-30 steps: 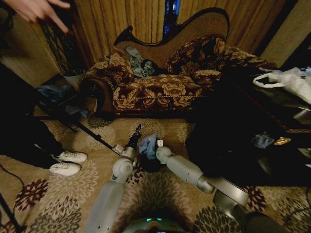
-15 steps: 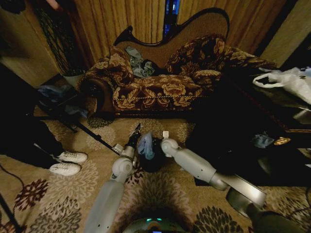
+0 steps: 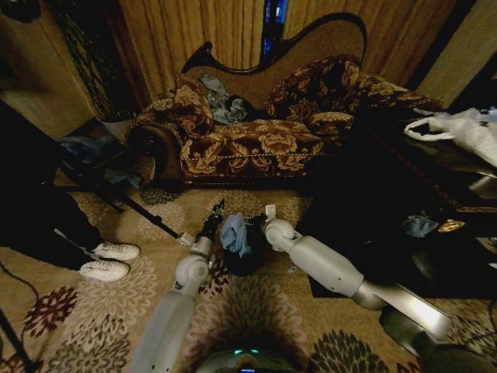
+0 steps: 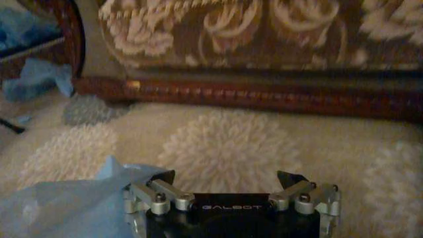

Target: Place a garbage bag over the trash bin.

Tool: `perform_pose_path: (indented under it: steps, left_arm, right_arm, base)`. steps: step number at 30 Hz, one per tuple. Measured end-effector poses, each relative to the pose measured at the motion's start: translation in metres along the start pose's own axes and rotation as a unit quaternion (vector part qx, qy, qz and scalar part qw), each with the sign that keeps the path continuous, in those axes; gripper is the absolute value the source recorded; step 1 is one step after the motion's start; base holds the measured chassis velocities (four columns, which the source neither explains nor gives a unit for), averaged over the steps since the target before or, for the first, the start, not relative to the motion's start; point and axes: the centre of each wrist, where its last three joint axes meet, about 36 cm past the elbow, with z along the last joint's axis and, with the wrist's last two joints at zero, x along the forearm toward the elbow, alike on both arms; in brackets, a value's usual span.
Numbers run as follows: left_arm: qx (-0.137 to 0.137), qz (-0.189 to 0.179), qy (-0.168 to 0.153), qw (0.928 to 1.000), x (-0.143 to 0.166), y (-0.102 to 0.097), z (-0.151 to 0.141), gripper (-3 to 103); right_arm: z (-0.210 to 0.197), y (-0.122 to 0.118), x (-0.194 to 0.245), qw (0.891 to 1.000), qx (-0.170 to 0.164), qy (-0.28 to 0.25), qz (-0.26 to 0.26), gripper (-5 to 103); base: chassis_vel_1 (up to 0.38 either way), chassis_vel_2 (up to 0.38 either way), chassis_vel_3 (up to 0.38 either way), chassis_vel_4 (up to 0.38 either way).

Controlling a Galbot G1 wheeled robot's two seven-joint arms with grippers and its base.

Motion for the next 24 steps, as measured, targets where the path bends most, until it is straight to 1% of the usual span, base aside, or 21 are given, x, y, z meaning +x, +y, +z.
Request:
perform_pose_path:
  steps: [1, 2, 3, 5, 6, 7, 8, 9, 10, 11, 12, 13, 14, 15, 17, 18, 19, 22, 23, 24]
  left_arm:
    - [0.0, 0.0, 0.001, 1.0, 0.001, 0.0, 0.0, 43]
    - [0.0, 0.0, 0.002, 1.0, 0.002, 0.0, 0.001, 43]
    - [0.0, 0.0, 0.003, 1.0, 0.003, -0.001, 0.001, 54]
    - [0.0, 0.001, 0.004, 1.0, 0.004, -0.002, 0.001, 54]
    - [0.001, 0.002, 0.005, 1.0, 0.006, -0.003, 0.001, 64]
    - [0.001, 0.002, 0.005, 1.0, 0.006, -0.003, 0.001, 64]
    - [0.001, 0.003, 0.004, 1.0, 0.007, -0.005, 0.0, 64]
    - [0.001, 0.004, 0.004, 1.0, 0.008, -0.006, 0.0, 76]
    - [0.002, 0.005, 0.003, 1.0, 0.008, -0.007, -0.001, 76]
    - [0.002, 0.005, 0.003, 1.0, 0.008, -0.007, -0.001, 76]
    - [0.002, 0.006, 0.002, 1.0, 0.009, -0.008, -0.002, 86]
    - [0.002, 0.007, 0.001, 1.0, 0.009, -0.008, -0.003, 86]
    - [0.002, 0.007, 0.0, 1.0, 0.009, -0.008, -0.003, 96]
    - [0.002, 0.007, 0.0, 1.0, 0.009, -0.008, -0.003, 96]
    - [0.002, 0.008, -0.001, 1.0, 0.01, -0.009, -0.005, 96]
    - [0.002, 0.007, -0.002, 1.0, 0.011, -0.008, -0.006, 100]
    - [0.002, 0.007, -0.002, 1.0, 0.011, -0.008, -0.006, 100]
    - [0.002, 0.004, -0.003, 1.0, 0.012, -0.006, -0.007, 100]
    - [0.002, 0.004, -0.003, 1.0, 0.012, -0.006, -0.007, 100]
    - [0.002, 0.002, -0.002, 1.0, 0.013, -0.004, -0.006, 100]
  right_arm:
    - [-0.003, -0.002, 0.0, 1.0, 0.001, -0.008, 0.002, 100]
    - [-0.007, -0.004, 0.0, 1.0, -0.001, -0.017, 0.004, 100]
    - [-0.008, -0.006, -0.003, 1.0, -0.001, -0.02, 0.008, 100]
    - [-0.008, -0.007, -0.005, 1.0, 0.001, -0.022, 0.01, 100]
    - [-0.005, -0.007, -0.008, 1.0, 0.006, -0.022, 0.01, 100]
    - [-0.005, -0.007, -0.008, 1.0, 0.006, -0.022, 0.01, 100]
    - [0.0, -0.007, -0.013, 1.0, 0.016, -0.016, 0.01, 100]
    - [0.01, -0.004, -0.017, 0.999, 0.031, -0.007, 0.011, 100]
    - [0.023, 0.0, -0.02, 0.999, 0.047, 0.004, 0.009, 100]
    - [0.023, 0.0, -0.02, 0.999, 0.047, 0.004, 0.009, 100]
    - [0.038, 0.005, -0.022, 0.998, 0.059, 0.017, 0.006, 100]
    - [0.048, 0.009, -0.022, 0.998, 0.064, 0.027, 0.003, 100]
    - [0.055, 0.012, -0.022, 0.997, 0.067, 0.034, 0.002, 100]
    - [0.055, 0.012, -0.022, 0.997, 0.067, 0.034, 0.002, 100]
    - [0.062, 0.016, -0.024, 0.995, 0.081, 0.049, 0.0, 100]
    - [0.061, 0.013, -0.026, 0.994, 0.094, 0.057, 0.001, 100]
    - [0.061, 0.013, -0.026, 0.994, 0.094, 0.057, 0.001, 100]
    - [0.046, 0.005, -0.029, 0.991, 0.125, 0.046, 0.004, 100]
    - [0.046, 0.005, -0.029, 0.991, 0.125, 0.046, 0.004, 100]
    - [0.038, 0.003, -0.027, 0.99, 0.136, 0.043, 0.003, 100]
  base:
    - [0.0, 0.0, 0.0, 0.0]
    - [0.0, 0.0, 0.0, 0.0]
    - [0.0, 0.0, 0.0, 0.0]
    - [0.0, 0.0, 0.0, 0.0]
    - [0.0, 0.0, 0.0, 0.0]
    - [0.0, 0.0, 0.0, 0.0]
    - [0.0, 0.0, 0.0, 0.0]
    - [0.0, 0.0, 0.0, 0.0]
    - [0.0, 0.0, 0.0, 0.0]
    - [0.0, 0.0, 0.0, 0.0]
    - [0.0, 0.0, 0.0, 0.0]
    - [0.0, 0.0, 0.0, 0.0]
    - [0.0, 0.0, 0.0, 0.0]
    - [0.0, 0.0, 0.0, 0.0]
    - [0.0, 0.0, 0.0, 0.0]
    - [0.0, 0.0, 0.0, 0.0]
    - [0.0, 0.0, 0.0, 0.0]
    - [0.0, 0.0, 0.0, 0.0]
    - [0.0, 0.0, 0.0, 0.0]
    - [0.0, 0.0, 0.0, 0.0]
